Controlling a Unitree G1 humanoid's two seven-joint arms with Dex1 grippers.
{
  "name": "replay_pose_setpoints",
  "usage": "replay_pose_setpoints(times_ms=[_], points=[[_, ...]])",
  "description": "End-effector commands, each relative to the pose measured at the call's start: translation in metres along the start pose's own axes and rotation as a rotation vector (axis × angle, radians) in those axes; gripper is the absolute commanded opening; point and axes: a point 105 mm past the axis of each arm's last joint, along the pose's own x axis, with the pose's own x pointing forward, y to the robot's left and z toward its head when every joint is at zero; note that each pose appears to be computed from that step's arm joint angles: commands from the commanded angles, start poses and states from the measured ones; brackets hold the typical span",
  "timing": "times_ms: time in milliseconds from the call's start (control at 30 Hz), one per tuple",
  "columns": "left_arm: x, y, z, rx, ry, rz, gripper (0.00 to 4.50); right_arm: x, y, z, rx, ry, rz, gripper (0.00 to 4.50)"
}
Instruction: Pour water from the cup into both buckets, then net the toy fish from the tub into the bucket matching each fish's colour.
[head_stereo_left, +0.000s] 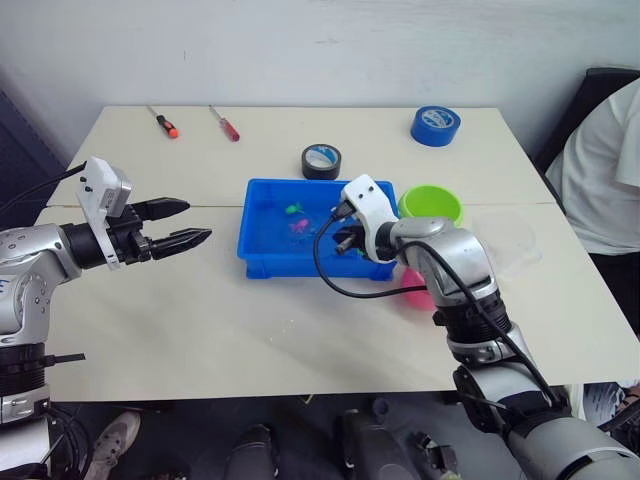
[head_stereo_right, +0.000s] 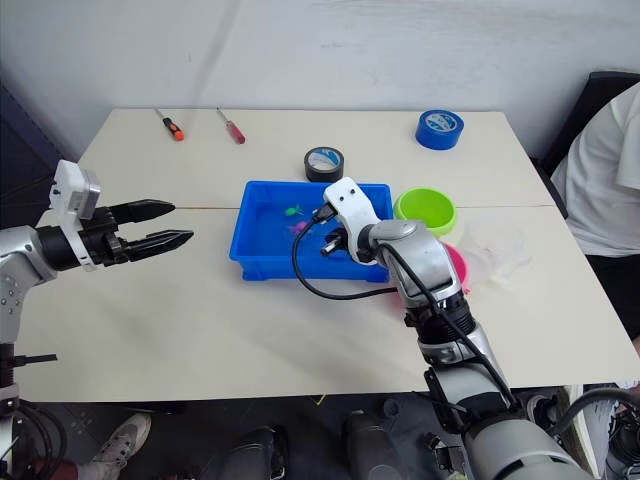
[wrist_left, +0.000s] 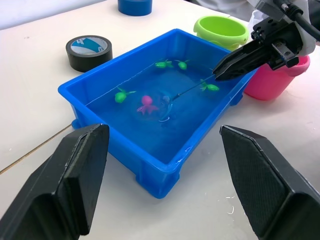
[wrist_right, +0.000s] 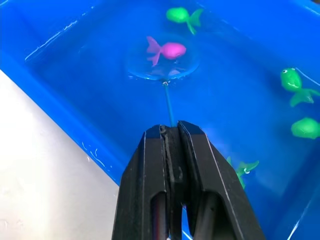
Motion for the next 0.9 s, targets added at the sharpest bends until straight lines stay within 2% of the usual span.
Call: replay_pose_setpoints(times_ms=[33,500,733,900], points=[[-0.002,-0.001,0.016,0.047,-0.03,-0.006,3.87,-0.017,0.002,0.023,-0.013,-0.086,0.004,0.0],[0.009,-0.003,0.023,0.086,-0.039,-0.088,3.87,-0.056,0.003,0.026,-0.066,-0.173,0.029,0.0],[0.015,-0.004,0.024,0.092,-0.043,-0.112,3.87,-0.063,0.0,0.024,-0.049,-0.208,0.025,0.0],[0.024,-0.009,0.025,0.093,-0.046,-0.168,3.87,-0.084,-0.016,0.015,-0.03,-0.262,0.007,0.0]])
